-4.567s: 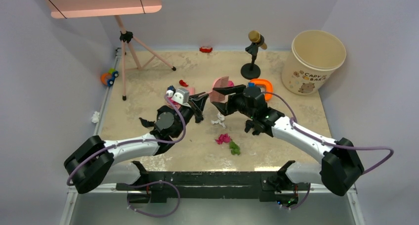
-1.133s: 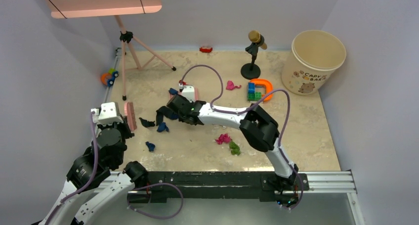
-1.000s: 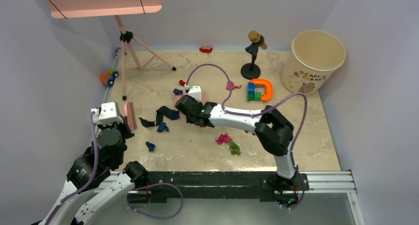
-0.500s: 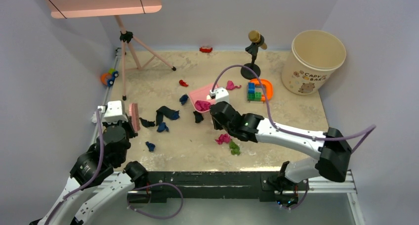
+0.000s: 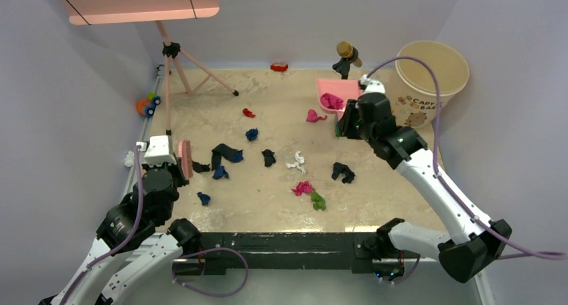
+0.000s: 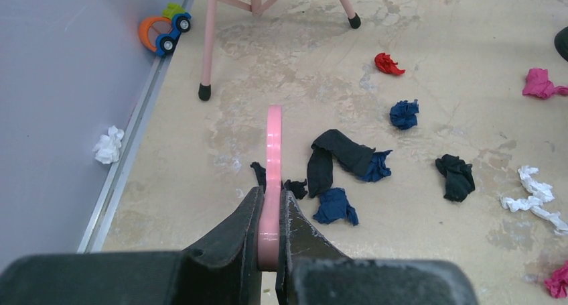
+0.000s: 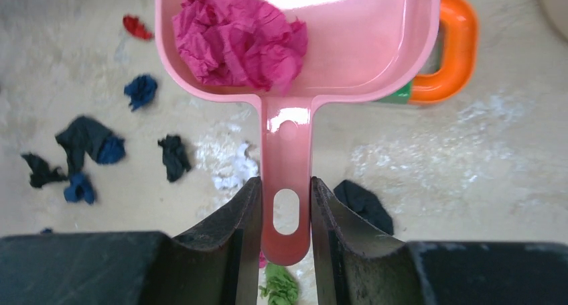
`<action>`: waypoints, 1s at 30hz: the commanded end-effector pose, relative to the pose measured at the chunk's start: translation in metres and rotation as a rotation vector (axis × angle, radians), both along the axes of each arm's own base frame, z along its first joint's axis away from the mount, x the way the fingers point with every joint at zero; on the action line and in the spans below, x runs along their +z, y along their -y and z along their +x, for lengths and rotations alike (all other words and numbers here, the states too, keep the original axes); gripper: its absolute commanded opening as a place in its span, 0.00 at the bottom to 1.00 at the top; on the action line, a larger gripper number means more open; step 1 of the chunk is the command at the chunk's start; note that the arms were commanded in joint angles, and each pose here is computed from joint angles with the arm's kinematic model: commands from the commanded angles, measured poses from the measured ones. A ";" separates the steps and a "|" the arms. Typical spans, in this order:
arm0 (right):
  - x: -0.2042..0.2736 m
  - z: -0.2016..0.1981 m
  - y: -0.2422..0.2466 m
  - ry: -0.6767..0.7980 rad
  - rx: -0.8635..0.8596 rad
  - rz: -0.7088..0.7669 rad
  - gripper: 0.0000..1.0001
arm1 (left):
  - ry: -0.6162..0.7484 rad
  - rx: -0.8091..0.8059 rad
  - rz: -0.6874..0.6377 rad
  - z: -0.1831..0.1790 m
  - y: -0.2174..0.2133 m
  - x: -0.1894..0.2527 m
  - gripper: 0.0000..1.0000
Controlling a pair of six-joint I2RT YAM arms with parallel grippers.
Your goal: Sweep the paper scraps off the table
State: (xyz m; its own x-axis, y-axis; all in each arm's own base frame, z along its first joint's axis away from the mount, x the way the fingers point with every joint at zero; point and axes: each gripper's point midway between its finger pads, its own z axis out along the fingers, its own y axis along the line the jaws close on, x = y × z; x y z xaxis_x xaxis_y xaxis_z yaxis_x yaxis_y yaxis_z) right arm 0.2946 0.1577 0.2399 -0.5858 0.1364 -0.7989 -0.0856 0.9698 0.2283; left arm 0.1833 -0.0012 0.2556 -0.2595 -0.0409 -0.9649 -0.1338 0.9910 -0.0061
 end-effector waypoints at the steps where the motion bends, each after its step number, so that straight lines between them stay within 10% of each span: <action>1: 0.059 0.006 0.031 0.066 -0.016 0.081 0.22 | 0.028 -0.009 -0.031 0.005 0.006 0.007 0.00; 30: 0.129 0.099 0.212 0.376 -0.123 1.043 0.18 | 0.028 -0.002 -0.031 0.005 0.005 0.005 0.00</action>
State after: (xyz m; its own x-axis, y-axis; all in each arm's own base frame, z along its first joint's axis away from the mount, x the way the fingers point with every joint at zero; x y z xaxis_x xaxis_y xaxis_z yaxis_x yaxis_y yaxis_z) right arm 0.4055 -0.0742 0.2944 -0.2478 0.9226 -0.2956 0.0508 0.3171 0.9470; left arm 0.1845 -0.0053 0.2561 -0.2564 -0.0482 -0.9654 -0.1172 0.9929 -0.0184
